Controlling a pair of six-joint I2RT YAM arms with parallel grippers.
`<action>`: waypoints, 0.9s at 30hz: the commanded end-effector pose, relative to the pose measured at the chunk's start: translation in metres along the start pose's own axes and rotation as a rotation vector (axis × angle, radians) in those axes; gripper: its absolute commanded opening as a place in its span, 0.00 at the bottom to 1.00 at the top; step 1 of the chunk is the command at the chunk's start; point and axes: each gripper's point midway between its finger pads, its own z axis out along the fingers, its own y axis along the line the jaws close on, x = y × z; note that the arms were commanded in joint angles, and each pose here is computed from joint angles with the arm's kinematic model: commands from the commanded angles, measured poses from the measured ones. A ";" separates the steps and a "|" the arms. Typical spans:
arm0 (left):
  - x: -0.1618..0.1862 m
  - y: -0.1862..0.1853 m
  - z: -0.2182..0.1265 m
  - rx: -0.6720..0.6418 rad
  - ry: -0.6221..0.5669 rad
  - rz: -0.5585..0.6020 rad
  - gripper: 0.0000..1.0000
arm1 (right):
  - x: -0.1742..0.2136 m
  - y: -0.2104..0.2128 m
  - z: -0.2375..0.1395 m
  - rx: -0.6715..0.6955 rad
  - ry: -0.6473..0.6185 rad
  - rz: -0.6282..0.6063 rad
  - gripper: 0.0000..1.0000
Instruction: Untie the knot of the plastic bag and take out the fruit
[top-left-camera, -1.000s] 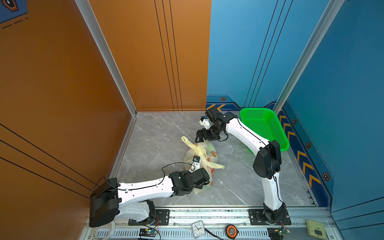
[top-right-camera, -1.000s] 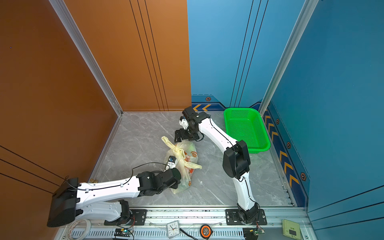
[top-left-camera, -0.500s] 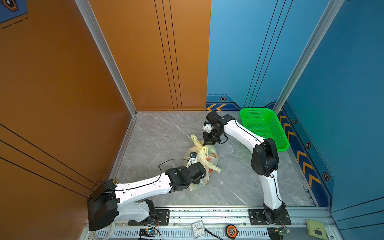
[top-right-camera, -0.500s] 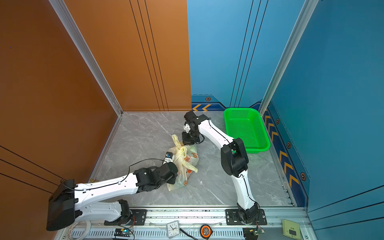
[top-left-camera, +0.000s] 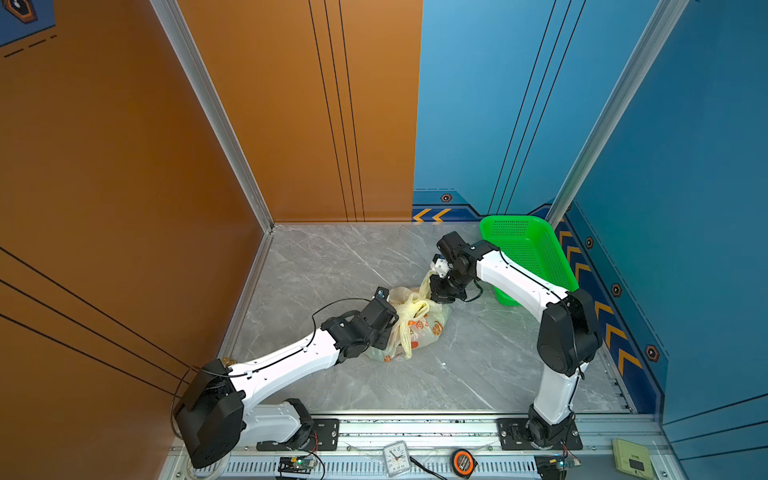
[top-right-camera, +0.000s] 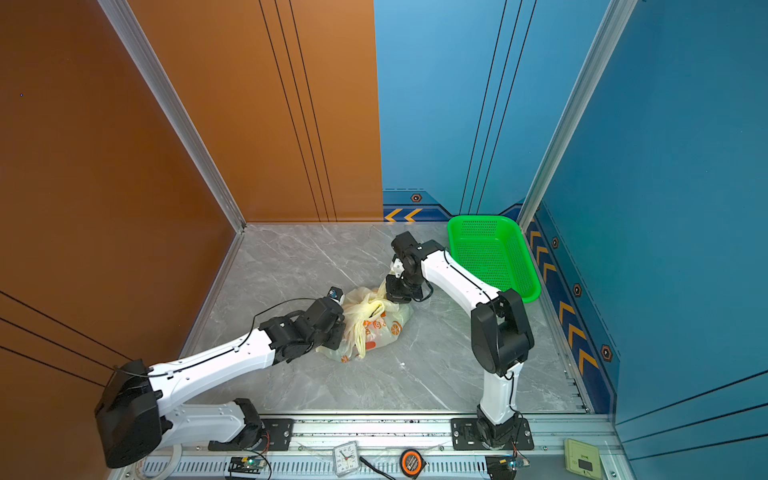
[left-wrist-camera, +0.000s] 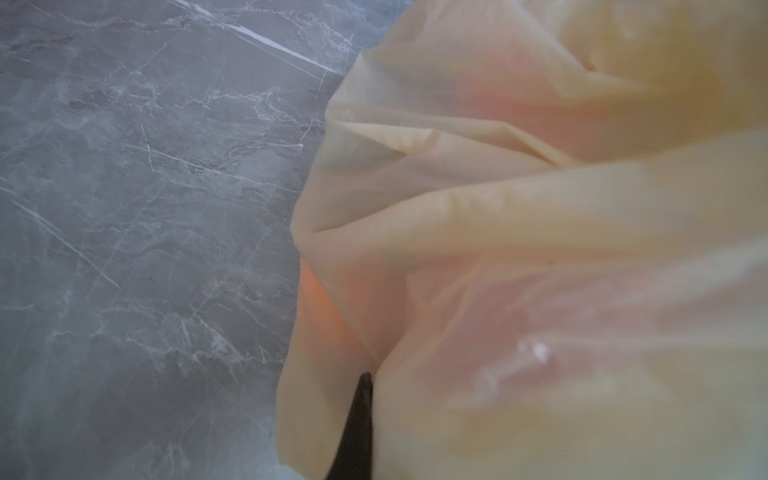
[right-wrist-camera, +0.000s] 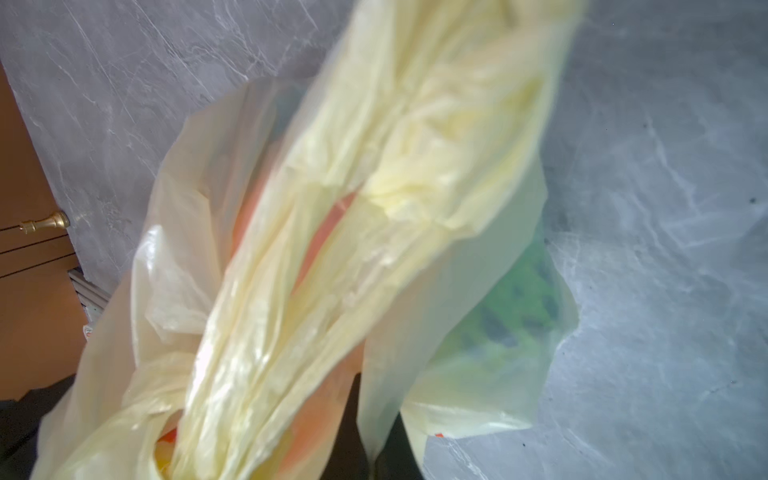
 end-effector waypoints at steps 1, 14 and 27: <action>-0.022 0.001 0.003 0.015 -0.018 0.085 0.00 | 0.014 -0.007 -0.004 0.020 -0.030 0.073 0.00; -0.040 0.002 0.012 0.053 -0.016 0.152 0.00 | 0.012 -0.015 -0.017 0.044 -0.107 0.073 0.06; -0.046 -0.002 -0.050 0.194 -0.094 0.133 0.72 | 0.012 -0.012 -0.095 0.028 -0.289 -0.340 0.62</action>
